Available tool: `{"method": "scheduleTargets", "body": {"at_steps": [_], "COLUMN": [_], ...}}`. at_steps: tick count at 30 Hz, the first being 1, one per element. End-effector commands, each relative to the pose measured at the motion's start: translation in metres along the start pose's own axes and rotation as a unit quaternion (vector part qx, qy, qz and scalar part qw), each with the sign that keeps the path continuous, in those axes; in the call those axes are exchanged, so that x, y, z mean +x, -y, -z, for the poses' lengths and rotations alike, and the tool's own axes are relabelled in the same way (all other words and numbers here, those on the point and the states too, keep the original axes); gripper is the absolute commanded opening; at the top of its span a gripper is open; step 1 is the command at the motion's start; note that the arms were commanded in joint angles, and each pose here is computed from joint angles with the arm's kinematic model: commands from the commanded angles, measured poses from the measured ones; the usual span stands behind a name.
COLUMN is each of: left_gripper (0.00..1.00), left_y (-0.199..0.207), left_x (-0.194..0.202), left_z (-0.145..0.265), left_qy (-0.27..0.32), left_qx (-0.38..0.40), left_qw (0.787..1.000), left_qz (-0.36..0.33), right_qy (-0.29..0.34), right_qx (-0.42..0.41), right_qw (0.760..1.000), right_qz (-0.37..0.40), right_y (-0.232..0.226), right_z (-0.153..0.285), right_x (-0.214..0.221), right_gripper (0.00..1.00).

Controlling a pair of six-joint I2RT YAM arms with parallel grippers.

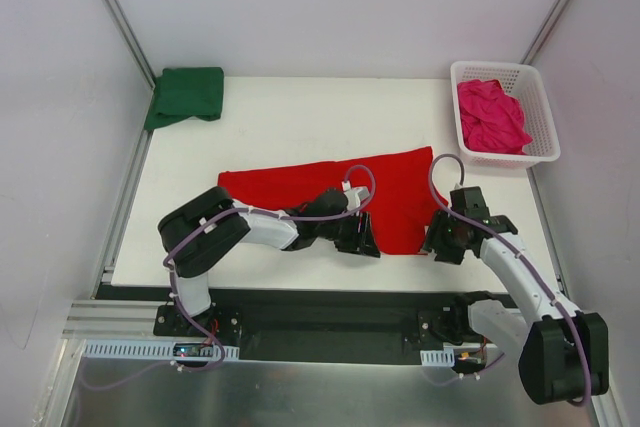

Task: Fold and stack the t-shirts
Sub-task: Fold the other side of the tshirt into a rectangle

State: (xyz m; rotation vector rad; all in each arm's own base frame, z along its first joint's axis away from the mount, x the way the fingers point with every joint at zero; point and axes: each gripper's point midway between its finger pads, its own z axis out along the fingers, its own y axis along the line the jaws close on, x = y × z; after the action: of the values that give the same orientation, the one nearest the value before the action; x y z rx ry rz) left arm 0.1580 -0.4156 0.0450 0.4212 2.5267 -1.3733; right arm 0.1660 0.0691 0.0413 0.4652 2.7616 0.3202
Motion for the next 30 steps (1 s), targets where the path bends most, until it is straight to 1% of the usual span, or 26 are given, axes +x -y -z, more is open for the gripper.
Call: {"method": "scheduleTargets", "body": {"at_steps": [1,17,25,30], "left_gripper": [0.41,0.39,0.34,0.34], "left_y": [-0.001,-0.013,-0.029,-0.034], "left_x": [-0.009,-0.013,-0.012,-0.015], "left_z": [-0.008,-0.021,-0.017,-0.018], "left_qy": [0.018,0.015,0.017,0.019], "left_qx": [-0.012,-0.029,-0.075,-0.089], "left_qw": [1.0,0.999,0.997,0.995], "left_qz": [-0.013,-0.017,-0.025,-0.028], "right_qy": [0.001,-0.017,-0.024,-0.026], "right_qx": [0.015,0.013,0.012,0.012], "right_qw": [1.0,1.0,0.999,0.999], "right_qz": [-0.017,-0.021,-0.02,-0.02], "right_y": [0.002,-0.001,-0.004,-0.004], "right_z": [0.0,-0.019,-0.025,-0.027], "right_x": [-0.006,-0.005,-0.01,-0.009], "right_gripper": [0.51,0.51,0.5,0.5]}}
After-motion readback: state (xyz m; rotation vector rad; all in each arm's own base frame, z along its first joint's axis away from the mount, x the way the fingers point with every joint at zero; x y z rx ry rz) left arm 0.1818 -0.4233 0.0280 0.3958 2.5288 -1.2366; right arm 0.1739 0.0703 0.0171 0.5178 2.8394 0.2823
